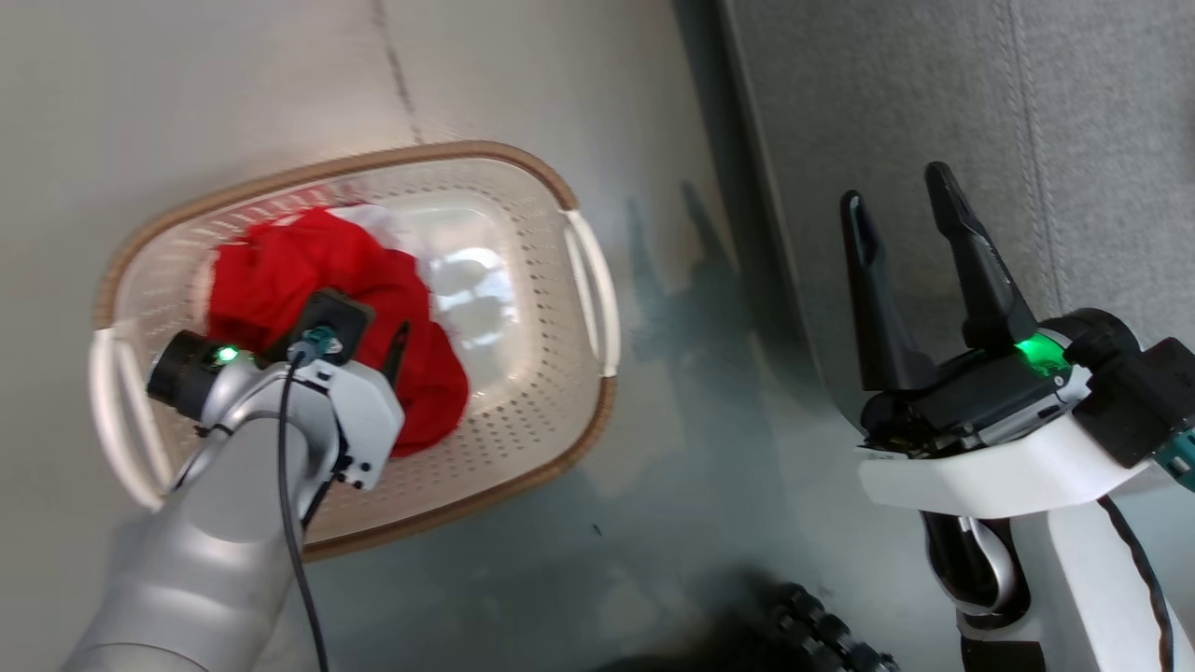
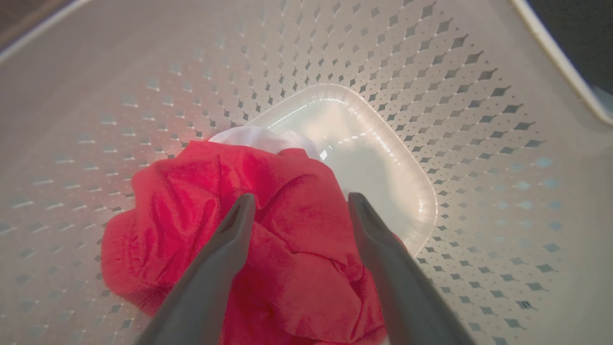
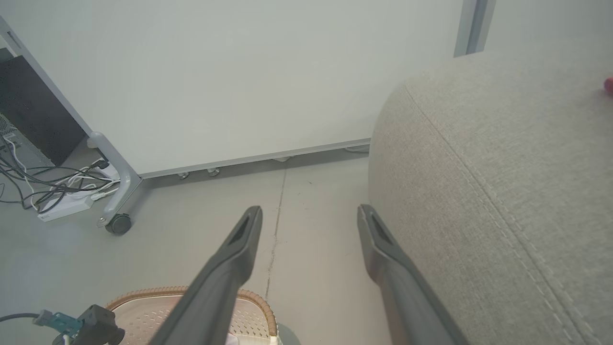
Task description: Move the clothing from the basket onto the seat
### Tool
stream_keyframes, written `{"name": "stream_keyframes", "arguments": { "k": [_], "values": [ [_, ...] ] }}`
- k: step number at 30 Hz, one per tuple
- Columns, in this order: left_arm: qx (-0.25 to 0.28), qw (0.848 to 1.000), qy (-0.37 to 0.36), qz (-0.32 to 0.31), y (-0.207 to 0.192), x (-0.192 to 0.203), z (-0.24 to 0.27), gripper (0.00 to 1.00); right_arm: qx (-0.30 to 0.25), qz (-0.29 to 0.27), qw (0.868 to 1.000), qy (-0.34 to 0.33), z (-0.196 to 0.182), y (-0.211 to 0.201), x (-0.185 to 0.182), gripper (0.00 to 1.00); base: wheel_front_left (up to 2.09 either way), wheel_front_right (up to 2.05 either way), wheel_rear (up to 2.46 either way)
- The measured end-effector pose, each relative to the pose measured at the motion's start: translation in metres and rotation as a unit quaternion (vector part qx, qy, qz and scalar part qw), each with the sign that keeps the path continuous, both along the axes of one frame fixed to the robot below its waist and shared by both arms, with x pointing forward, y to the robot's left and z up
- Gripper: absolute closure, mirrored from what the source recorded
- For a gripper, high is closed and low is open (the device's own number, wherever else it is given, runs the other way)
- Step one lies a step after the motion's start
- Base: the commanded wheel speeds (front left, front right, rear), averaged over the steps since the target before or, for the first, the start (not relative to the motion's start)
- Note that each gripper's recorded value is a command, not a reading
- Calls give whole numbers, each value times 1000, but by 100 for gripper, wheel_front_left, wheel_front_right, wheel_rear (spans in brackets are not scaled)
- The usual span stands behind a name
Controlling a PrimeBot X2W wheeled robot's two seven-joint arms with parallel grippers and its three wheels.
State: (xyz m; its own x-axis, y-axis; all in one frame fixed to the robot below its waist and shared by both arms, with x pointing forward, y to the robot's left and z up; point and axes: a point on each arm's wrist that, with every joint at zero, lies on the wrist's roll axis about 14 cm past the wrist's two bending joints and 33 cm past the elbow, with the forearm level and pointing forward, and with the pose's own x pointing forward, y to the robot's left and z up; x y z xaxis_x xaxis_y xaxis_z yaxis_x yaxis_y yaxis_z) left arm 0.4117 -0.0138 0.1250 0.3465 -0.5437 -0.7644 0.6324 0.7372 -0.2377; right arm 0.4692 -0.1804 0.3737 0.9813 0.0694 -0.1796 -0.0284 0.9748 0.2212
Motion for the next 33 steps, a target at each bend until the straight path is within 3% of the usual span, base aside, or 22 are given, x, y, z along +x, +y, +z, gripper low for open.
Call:
{"name": "stream_keyframes", "arguments": {
  "k": [9,16,17,18,19,24,33],
  "values": [
    [32,992,92,-79,-15,-40,-63,0,-6,-33,998,49,-31,-23,-16,0,0,0,0],
    [63,983,132,-107,-8,-54,-83,0,-8,-53,997,55,-32,-34,-23,0,0,0,0],
    [66,983,133,-109,-6,-54,-84,14,-8,-55,997,56,-32,-34,-24,0,0,0,0],
    [69,982,133,-110,-5,-54,-85,93,-8,-55,997,55,-31,-34,-24,0,0,0,0],
    [70,982,134,-111,-4,-54,-85,100,-7,-56,997,54,-30,-34,-24,0,0,0,0],
    [77,983,125,-109,1,-43,-87,100,-4,-58,997,55,-30,-34,-25,0,0,0,0],
    [11,997,47,-60,-25,0,-55,100,-13,-30,999,28,-15,-23,-13,0,0,0,0]
  ]
}}
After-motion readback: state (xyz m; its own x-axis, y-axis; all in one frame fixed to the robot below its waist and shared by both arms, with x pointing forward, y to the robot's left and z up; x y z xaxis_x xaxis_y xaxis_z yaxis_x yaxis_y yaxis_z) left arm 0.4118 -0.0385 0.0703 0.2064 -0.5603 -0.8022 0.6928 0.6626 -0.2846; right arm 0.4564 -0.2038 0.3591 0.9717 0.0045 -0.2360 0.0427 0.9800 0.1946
